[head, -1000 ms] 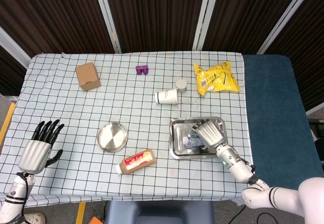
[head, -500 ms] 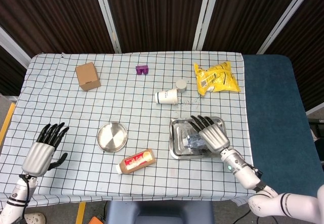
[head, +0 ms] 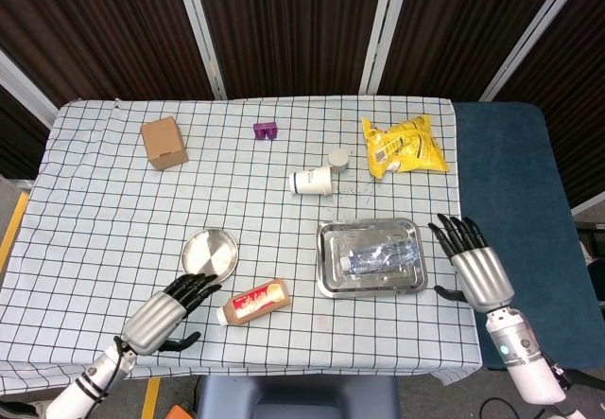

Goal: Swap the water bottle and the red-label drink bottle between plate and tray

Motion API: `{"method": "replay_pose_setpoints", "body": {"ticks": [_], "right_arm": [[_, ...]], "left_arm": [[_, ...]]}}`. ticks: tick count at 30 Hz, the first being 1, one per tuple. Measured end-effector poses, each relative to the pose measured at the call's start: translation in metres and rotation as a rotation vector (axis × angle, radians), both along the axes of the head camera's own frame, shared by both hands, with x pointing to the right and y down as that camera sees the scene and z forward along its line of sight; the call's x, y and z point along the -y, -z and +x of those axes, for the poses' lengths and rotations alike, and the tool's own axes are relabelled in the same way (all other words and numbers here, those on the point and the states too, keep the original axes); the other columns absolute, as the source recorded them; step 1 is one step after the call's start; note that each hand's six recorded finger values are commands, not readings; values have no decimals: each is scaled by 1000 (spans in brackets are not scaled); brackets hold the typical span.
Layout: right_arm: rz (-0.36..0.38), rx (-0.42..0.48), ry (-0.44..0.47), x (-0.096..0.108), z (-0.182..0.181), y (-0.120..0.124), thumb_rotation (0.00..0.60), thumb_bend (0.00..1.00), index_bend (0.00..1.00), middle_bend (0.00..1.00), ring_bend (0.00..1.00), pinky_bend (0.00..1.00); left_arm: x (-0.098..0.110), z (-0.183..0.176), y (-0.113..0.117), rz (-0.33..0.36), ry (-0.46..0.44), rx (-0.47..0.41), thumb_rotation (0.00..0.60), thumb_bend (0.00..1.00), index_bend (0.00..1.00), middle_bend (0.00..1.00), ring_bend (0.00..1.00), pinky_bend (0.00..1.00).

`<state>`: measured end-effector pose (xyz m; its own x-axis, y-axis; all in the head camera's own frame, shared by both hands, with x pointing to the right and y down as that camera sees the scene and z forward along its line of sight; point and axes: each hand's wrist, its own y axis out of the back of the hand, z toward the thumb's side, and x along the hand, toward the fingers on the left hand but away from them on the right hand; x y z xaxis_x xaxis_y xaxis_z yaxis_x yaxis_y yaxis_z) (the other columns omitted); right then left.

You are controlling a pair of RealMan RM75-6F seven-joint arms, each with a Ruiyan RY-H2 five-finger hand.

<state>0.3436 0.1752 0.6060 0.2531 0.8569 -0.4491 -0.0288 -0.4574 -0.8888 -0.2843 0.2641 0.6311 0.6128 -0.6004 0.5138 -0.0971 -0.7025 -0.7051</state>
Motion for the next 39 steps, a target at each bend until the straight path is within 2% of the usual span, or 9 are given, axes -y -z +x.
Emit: {"method": "replay_pose_setpoints", "body": {"ticks": [5,10,15,18,23,27,31,32,39], "right_arm": [[8,-9,-47,6,18,6,600,209,0,0,0,0],[6,-12,-61,7,26,6,600,209,0,0,0,0],[2,-16,-68,8,31,5,600,209,0,0,0,0],[3,-12,-74,9,33,6,600,209,0,0,0,0],[3,-7,-78,10,38,9,600,209,0,0,0,0],[3,-11,-80,10,40,11,600,209,0,0,0,0],[-2,-15,-85,10,42,11,600,209,0,0,0,0],[-3,-14,-88,10,43,11,600,209,0,0,0,0],[-7,-26,-94,10,45,10,600,209,0,0,0,0]], "left_arm": [[1,43,-21,-76,-23,-78,600,340,0,29,4,148],[4,73,-42,-125,-30,-106,600,332,0,35,9,150],[8,84,-57,-130,-36,-74,600,328,0,51,49,186],[9,87,-63,-111,-38,-42,600,327,0,82,100,227],[8,87,-77,-75,-50,41,600,325,0,86,110,245],[8,86,-85,-58,-43,77,600,331,40,225,276,360],[11,88,-85,-19,-27,66,600,372,352,509,569,605],[11,89,-86,-12,-23,63,600,382,393,553,612,637],[13,92,-83,16,-14,30,600,497,514,697,776,799]]}}
